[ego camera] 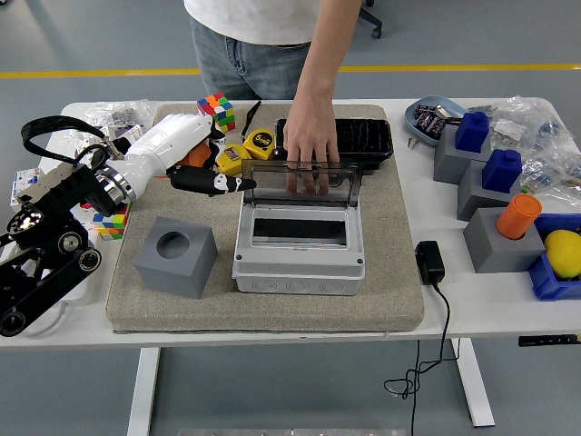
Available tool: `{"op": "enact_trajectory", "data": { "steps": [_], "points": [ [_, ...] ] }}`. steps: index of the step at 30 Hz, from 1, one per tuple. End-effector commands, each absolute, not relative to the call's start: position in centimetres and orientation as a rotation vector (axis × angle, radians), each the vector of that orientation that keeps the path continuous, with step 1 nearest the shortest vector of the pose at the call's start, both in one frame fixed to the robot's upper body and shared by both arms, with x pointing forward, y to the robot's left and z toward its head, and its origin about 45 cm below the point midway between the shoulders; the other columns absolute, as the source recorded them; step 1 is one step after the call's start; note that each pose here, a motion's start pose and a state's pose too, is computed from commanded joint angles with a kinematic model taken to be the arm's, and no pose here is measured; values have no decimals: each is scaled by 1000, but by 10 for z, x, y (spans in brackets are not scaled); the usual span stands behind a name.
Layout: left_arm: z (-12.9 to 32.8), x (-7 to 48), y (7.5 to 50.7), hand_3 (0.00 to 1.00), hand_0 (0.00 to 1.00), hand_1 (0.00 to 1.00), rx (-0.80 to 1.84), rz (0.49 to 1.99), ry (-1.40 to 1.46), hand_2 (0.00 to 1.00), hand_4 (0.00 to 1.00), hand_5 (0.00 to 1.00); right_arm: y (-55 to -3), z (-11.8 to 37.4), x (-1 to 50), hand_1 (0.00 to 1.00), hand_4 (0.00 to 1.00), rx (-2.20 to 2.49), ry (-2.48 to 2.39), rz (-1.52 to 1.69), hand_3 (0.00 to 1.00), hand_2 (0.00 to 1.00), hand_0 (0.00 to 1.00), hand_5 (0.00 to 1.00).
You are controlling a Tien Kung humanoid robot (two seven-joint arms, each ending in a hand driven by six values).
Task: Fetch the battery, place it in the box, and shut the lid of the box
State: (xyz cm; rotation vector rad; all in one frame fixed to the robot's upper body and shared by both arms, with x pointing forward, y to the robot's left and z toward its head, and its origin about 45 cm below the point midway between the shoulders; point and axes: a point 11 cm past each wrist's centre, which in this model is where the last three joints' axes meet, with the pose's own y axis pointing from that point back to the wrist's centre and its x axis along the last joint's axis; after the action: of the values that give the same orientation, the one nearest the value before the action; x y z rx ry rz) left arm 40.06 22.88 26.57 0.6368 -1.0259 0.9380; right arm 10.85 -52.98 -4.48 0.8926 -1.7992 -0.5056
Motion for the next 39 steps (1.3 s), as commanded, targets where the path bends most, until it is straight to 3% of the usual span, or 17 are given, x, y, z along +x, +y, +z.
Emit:
{"op": "enact_trajectory", "data": {
  "steps": [1,2,7,8,14,39],
  "points": [
    [263,401,235,2,2,2,641,956,-1010,5,893,603,-530,-44,109,942,998,893,-1802,-504,878,872,985,998],
    [260,401,239,3,2,2,643,967,-995,9,851,507,-530,-44,110,942,998,894,-1804,-502,878,872,986,998],
    [253,394,253,3,2,2,615,1005,-925,9,851,507,-531,-44,111,942,998,892,-1808,-502,878,872,986,998],
    [252,394,254,9,2,2,610,1009,-919,13,831,452,-531,-44,110,942,998,891,-1809,-503,878,872,986,998],
    [255,380,258,10,2,2,532,1053,-839,15,805,428,-532,-43,109,942,998,885,-1809,-506,879,872,986,998],
    [239,366,164,31,2,2,313,937,-555,22,750,390,-536,-39,115,943,998,887,-1818,-490,879,873,987,998]
  ]
}}
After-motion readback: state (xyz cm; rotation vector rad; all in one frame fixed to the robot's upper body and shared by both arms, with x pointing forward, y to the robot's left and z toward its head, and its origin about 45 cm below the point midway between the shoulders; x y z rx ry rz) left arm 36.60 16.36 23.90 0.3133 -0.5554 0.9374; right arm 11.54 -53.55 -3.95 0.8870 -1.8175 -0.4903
